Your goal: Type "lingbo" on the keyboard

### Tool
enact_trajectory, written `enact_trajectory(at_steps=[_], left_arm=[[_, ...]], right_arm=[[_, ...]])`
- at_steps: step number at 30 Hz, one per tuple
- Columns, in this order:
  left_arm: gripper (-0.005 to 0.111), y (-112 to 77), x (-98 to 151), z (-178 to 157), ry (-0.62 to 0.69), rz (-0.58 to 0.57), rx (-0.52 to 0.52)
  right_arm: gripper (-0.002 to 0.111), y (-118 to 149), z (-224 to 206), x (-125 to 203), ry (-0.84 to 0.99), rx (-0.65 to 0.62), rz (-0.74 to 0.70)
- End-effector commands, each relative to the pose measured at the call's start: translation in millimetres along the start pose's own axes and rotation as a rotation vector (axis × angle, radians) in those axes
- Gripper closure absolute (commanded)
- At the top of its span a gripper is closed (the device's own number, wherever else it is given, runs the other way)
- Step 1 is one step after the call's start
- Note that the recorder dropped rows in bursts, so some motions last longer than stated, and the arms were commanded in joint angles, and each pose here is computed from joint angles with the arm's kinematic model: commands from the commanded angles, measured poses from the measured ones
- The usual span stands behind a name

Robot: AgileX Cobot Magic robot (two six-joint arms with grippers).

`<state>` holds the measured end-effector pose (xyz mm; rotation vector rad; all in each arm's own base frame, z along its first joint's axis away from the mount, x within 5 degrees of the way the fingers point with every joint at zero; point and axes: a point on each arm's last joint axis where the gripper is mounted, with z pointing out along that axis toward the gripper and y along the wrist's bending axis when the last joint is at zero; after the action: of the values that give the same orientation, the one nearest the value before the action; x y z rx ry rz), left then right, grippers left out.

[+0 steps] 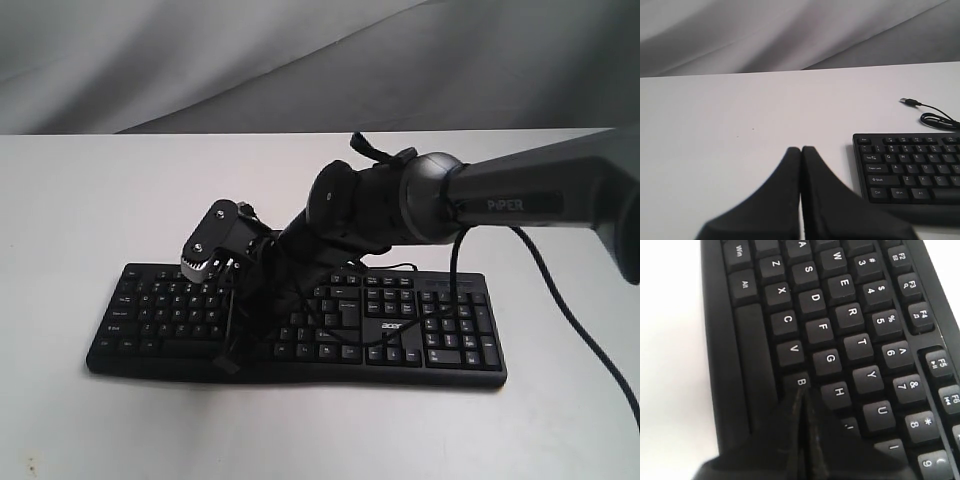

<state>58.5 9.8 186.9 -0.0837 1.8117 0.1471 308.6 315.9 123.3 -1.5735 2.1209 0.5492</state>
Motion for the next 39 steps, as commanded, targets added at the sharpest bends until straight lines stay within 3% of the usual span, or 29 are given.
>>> enact_trajectory(at_steps=[1,7,13,19,39], left_arm=[[0.106,-0.3,1.2,0.7,0.003,-0.005,0.002],[0.106,-0.3,1.2,0.7,0.003,-0.005,0.002],[0.106,-0.3,1.2,0.7,0.003,-0.005,0.002],[0.106,-0.3,1.2,0.7,0.003,-0.005,0.002],[0.106,-0.3,1.2,0.7,0.003,-0.005,0.002]], right_arm=[[0.108,1.2,-0.4,-1.8,-0.002,-0.006,-0.002],[0.108,-1.0,9.2,5.8,0.02,-0.014,0.011],[0.108,-4.0,-8.6,-10.8,-0.043,0.048,-0.02],[0.108,-11.7,-1.5,-27.4,-0.061,0.03,-0.039],[0.108,-15.6,15.7,-25.2,-0.044,-0.001,-0.019]])
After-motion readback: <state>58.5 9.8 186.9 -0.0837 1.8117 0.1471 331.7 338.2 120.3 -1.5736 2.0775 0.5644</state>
